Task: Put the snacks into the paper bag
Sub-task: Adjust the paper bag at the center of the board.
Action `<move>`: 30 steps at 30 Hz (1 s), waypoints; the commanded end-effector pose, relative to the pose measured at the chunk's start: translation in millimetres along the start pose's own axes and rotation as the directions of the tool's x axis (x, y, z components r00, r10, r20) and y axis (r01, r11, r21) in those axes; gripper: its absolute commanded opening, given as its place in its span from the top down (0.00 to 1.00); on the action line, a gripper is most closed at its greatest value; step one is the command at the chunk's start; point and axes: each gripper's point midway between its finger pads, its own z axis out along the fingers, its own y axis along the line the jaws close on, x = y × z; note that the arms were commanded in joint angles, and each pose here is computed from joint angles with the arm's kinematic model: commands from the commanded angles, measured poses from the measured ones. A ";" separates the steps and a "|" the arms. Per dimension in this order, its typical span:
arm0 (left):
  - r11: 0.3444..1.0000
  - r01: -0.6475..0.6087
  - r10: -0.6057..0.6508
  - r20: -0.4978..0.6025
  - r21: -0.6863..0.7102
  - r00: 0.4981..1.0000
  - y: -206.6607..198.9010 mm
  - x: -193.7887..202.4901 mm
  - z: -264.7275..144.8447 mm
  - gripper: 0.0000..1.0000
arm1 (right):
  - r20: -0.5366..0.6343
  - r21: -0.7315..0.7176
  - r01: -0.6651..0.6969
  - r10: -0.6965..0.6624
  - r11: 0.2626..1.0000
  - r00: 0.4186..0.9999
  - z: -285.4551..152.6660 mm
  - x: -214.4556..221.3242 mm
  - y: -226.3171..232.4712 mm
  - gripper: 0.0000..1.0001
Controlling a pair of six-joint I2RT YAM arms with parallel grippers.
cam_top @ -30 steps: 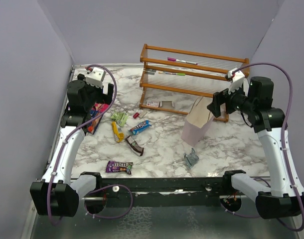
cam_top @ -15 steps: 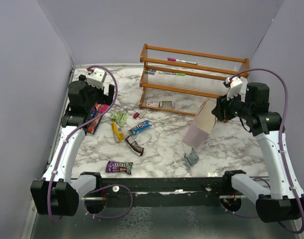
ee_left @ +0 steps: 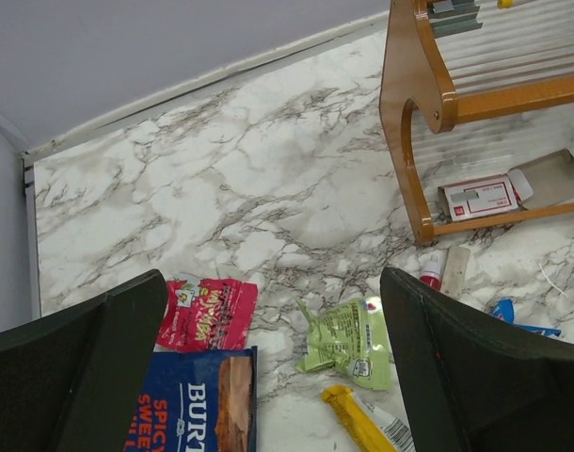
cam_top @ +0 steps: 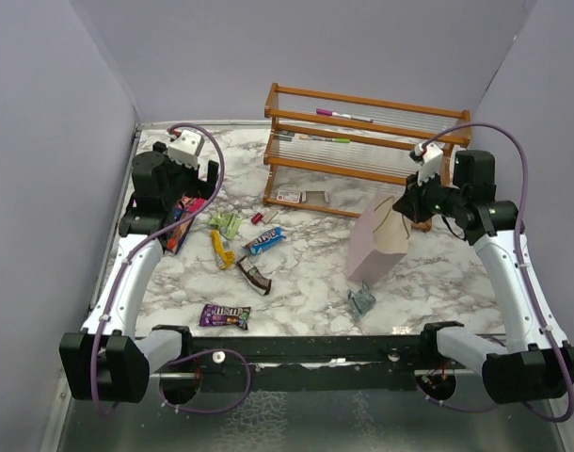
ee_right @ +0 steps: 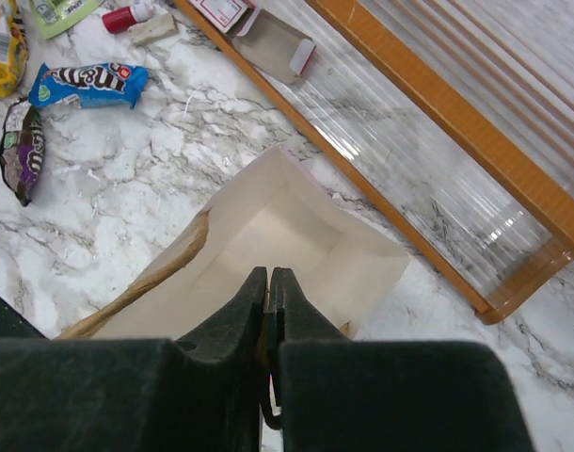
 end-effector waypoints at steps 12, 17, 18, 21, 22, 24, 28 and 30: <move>0.999 -0.002 0.001 0.011 0.035 1.000 -3.4 1.0 7.4 0.01 | 0.113 -0.023 0.093 -0.089 0.995 0.990 24.2 -55.0 -9.1 0.99; 0.999 -0.003 0.003 0.010 0.037 1.000 -3.7 1.9 7.9 0.01 | 0.116 -0.075 0.148 -0.139 0.986 0.983 25.5 -61.7 -2.7 0.99; 0.999 -0.005 0.004 0.009 0.038 1.000 -4.0 2.5 7.7 0.01 | 0.108 -0.077 0.162 -0.153 0.984 0.982 25.9 -60.3 -3.2 0.99; 0.999 -0.008 0.007 0.011 0.039 1.000 -4.9 3.5 6.7 0.01 | 0.079 -0.052 0.202 -0.198 0.978 0.977 25.0 -55.5 -9.3 0.98; 0.999 -0.010 0.009 0.014 0.039 1.000 -5.2 3.8 6.2 0.01 | 0.067 -0.046 0.221 -0.218 0.974 0.974 24.7 -52.7 -11.2 0.98; 0.999 -0.015 0.014 0.015 0.040 1.000 -5.8 5.7 5.1 0.01 | 0.044 -0.029 0.247 -0.246 0.968 0.968 23.2 -48.1 -15.5 0.98; 0.999 -0.022 0.021 0.016 0.038 1.000 -6.1 8.2 3.6 0.01 | 0.003 0.004 0.274 -0.274 0.962 0.962 21.7 -37.9 -22.7 0.97; 0.999 -0.024 0.023 0.013 0.039 1.000 -6.6 10.8 3.1 0.01 | -0.011 0.008 0.271 -0.271 0.963 0.963 21.2 -32.3 -23.0 0.96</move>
